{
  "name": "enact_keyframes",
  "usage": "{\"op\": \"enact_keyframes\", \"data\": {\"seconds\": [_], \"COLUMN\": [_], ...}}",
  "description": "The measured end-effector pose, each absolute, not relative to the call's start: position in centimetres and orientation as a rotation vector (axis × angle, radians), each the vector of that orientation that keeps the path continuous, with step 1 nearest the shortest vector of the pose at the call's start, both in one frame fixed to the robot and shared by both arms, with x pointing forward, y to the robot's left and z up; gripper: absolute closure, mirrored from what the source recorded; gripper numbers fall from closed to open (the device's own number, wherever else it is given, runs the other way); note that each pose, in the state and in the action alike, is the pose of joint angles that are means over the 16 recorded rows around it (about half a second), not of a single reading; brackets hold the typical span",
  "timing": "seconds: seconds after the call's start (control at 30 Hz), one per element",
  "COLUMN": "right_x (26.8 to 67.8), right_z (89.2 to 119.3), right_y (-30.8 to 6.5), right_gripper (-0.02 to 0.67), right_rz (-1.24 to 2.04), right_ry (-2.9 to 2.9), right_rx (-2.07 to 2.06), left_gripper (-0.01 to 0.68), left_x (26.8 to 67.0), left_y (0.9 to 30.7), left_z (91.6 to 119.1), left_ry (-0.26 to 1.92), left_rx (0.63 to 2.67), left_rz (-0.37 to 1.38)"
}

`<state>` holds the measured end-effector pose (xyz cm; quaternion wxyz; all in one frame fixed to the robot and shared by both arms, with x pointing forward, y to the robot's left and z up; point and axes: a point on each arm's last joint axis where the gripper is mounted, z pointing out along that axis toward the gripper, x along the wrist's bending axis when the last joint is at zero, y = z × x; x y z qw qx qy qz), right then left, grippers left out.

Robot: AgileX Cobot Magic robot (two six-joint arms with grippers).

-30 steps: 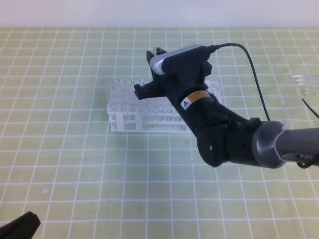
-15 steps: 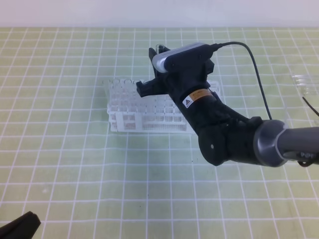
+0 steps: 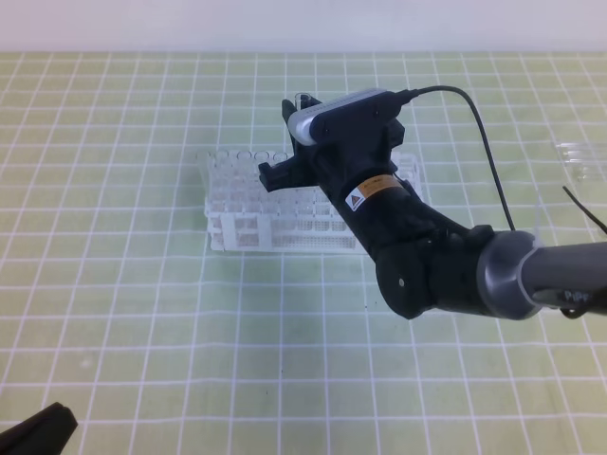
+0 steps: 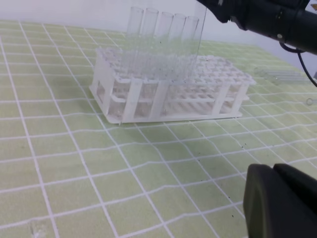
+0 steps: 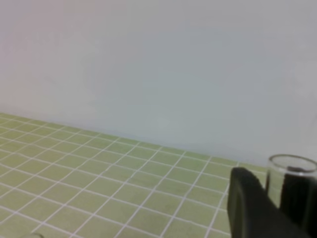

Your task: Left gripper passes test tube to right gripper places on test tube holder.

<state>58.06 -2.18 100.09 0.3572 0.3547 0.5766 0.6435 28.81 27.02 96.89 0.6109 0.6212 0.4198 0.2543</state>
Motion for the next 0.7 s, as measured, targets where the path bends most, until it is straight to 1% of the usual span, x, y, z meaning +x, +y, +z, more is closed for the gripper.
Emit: {"op": "enact_keyframes", "data": {"seconds": [0.7], "right_x": [58.24], "right_z": [99.05], "right_y": [-2.02], "right_gripper": [0.552], "right_rz": [1.646], "right_ry": [1.507], "right_rx": [0.92], "left_gripper": [0.675], "left_x": [28.82], "left_y": [27.01], "left_z": [96.91], "left_ry": [0.967], "left_rx": [1.431], "left_rz": [0.587]}}
